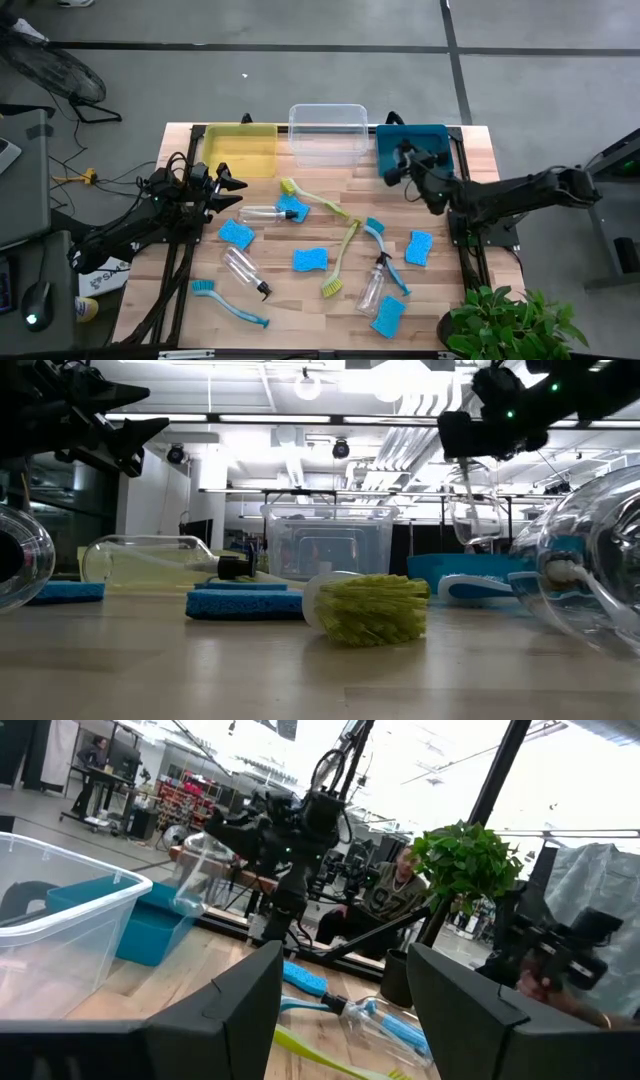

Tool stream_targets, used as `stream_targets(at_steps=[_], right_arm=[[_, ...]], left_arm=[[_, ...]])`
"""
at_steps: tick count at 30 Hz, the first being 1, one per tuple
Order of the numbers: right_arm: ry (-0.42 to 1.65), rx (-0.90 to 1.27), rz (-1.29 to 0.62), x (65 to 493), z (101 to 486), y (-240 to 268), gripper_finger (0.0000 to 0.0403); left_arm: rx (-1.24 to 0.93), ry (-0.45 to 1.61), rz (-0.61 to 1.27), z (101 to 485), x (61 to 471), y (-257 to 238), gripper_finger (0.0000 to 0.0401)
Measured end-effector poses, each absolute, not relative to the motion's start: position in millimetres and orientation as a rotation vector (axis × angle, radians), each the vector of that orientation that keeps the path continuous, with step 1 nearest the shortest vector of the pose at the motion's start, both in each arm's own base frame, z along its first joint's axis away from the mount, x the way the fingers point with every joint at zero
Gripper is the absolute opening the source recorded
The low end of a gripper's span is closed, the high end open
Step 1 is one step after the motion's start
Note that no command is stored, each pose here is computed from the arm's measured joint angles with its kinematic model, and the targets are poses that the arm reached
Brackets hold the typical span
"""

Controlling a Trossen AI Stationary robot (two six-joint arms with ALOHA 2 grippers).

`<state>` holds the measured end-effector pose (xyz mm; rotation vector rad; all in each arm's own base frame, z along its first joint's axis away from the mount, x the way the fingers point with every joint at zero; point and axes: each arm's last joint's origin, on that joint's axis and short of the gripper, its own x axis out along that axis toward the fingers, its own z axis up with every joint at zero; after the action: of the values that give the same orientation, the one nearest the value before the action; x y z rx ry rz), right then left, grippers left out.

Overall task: Pick & Place Kitchen Sink Supplies
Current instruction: Put the transparent spray bottle into the blue bin

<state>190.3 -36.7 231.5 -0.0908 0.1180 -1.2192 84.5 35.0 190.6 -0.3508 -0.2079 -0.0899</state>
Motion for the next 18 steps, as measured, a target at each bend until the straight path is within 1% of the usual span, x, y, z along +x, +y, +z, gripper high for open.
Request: stream_targets(at_steps=[4, 10, 14, 18], right_arm=[[0.080, -0.058, -1.364, 182, 222, -41, 0.0136], [-0.005, 0.052, -1.495, 170, 206, -55, 0.0137], [0.007, 0.042, -1.577, 162, 196, -64, 0.0138], [0.011, 0.028, -1.617, 159, 197, -71, 0.0138]], left_arm=[[-0.351, -0.208, -0.090, 191, 84, 35, 0.0209], [-0.350, -0.208, -0.090, 191, 84, 35, 0.0209], [-0.350, -0.208, -0.090, 191, 84, 35, 0.0209], [-0.351, -0.208, -0.090, 191, 84, 35, 0.0209]])
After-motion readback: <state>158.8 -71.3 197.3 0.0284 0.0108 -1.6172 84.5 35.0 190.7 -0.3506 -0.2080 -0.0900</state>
